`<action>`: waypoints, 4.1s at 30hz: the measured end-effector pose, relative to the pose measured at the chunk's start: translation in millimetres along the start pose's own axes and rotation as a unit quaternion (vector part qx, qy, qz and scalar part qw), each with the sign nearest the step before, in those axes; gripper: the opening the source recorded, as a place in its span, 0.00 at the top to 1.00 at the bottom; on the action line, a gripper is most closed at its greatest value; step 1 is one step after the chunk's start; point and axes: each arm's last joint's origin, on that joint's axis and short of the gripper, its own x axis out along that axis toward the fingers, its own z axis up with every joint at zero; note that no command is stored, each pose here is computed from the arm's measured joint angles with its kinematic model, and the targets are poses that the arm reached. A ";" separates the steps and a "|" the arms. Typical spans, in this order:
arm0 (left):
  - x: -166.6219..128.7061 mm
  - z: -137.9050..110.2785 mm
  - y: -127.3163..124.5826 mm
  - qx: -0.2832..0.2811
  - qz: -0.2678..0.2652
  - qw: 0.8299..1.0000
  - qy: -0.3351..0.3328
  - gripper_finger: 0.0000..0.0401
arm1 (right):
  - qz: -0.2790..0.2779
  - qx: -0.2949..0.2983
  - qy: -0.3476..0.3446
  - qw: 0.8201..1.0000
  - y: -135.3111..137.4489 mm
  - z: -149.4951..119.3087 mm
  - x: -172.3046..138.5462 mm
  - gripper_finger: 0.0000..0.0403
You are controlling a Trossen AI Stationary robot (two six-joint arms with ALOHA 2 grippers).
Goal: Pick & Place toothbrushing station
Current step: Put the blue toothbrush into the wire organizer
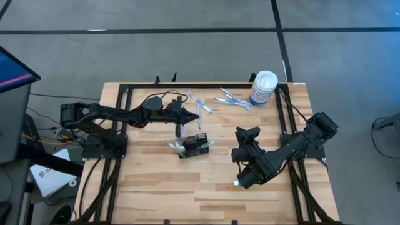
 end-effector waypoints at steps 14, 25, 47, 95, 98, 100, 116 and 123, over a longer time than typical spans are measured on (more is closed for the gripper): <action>-5.2 -4.2 21.2 0.027 0.005 0.999 0.020 1.00 | 0.000 0.000 0.000 1.000 0.0 0.0 0.0 0.70; -2.9 -29.9 22.9 0.018 0.018 0.998 0.062 1.00 | 0.000 0.000 0.000 1.000 0.1 0.1 0.3 0.70; -0.8 -23.6 14.5 0.027 -0.071 0.997 0.021 1.00 | 0.000 0.006 0.000 1.000 0.1 0.2 0.2 0.70; 4.9 -16.6 -15.5 0.035 -0.145 0.989 -0.018 1.00 | 0.001 0.009 0.001 1.000 0.3 0.2 0.2 0.70; 4.9 -16.1 -15.5 0.036 -0.145 0.989 -0.021 1.00 | 0.001 0.009 0.001 1.000 0.3 0.2 0.2 0.70; 4.8 -16.0 -15.5 0.036 -0.145 0.989 -0.021 1.00 | 0.001 0.009 0.001 1.000 0.3 0.2 0.2 0.70; 5.2 -14.5 -14.8 0.043 -0.133 0.990 -0.033 1.00 | 0.001 0.009 0.001 1.000 0.3 0.3 0.2 0.70; 6.6 -14.5 -16.3 0.064 -0.090 0.993 -0.037 1.00 | 0.001 0.009 0.001 1.000 0.2 0.3 0.3 0.70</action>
